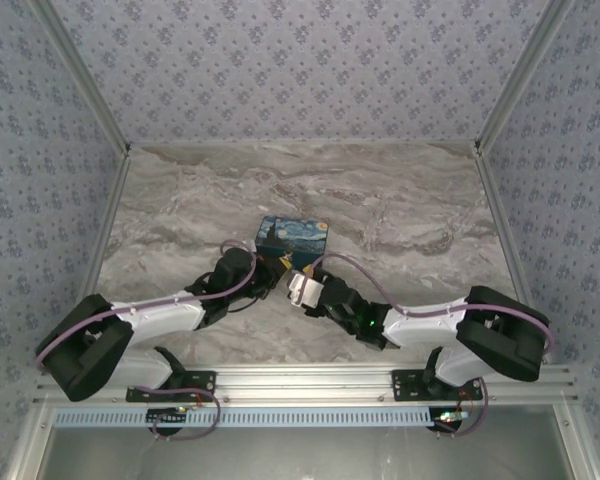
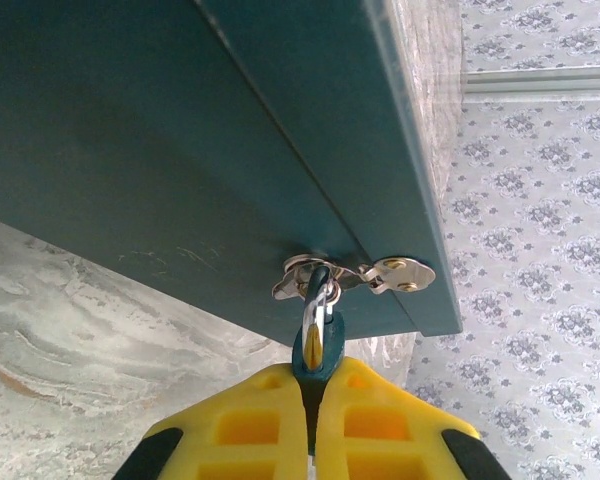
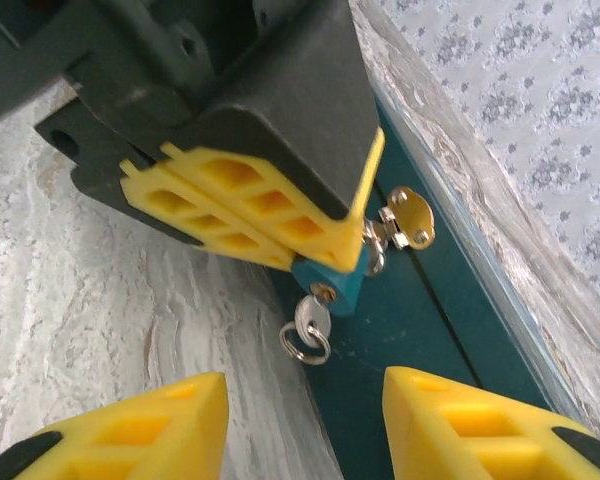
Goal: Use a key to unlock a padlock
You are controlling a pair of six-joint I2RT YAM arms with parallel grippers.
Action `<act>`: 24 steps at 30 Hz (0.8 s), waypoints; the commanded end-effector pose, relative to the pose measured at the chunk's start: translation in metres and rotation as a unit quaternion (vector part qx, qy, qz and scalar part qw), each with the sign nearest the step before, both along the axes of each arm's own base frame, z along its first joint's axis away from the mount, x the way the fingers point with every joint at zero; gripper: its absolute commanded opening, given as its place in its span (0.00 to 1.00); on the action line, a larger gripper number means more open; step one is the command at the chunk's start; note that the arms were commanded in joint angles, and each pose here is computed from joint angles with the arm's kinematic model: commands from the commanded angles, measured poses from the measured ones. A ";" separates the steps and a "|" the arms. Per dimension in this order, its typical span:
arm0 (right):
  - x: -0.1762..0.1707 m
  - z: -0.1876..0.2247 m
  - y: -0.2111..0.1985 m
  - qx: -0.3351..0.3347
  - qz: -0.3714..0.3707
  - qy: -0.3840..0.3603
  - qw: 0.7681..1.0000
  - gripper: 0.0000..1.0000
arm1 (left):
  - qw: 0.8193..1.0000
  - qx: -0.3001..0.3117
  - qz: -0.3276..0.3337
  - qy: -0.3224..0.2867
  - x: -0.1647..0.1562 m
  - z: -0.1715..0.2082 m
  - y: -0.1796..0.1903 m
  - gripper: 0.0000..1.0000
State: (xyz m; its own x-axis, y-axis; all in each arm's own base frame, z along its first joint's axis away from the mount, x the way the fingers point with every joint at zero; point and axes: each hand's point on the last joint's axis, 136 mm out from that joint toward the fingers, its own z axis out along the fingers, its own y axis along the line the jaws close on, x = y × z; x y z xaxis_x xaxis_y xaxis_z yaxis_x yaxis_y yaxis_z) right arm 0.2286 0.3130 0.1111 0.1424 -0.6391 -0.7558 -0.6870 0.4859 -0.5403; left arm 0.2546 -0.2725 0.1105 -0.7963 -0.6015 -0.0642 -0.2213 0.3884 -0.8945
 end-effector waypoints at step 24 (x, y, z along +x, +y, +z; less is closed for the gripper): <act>0.025 0.004 0.015 0.016 -0.035 -0.016 0.999 0.26 | 0.999 -0.035 -0.007 -0.025 0.002 0.030 -0.008 0.05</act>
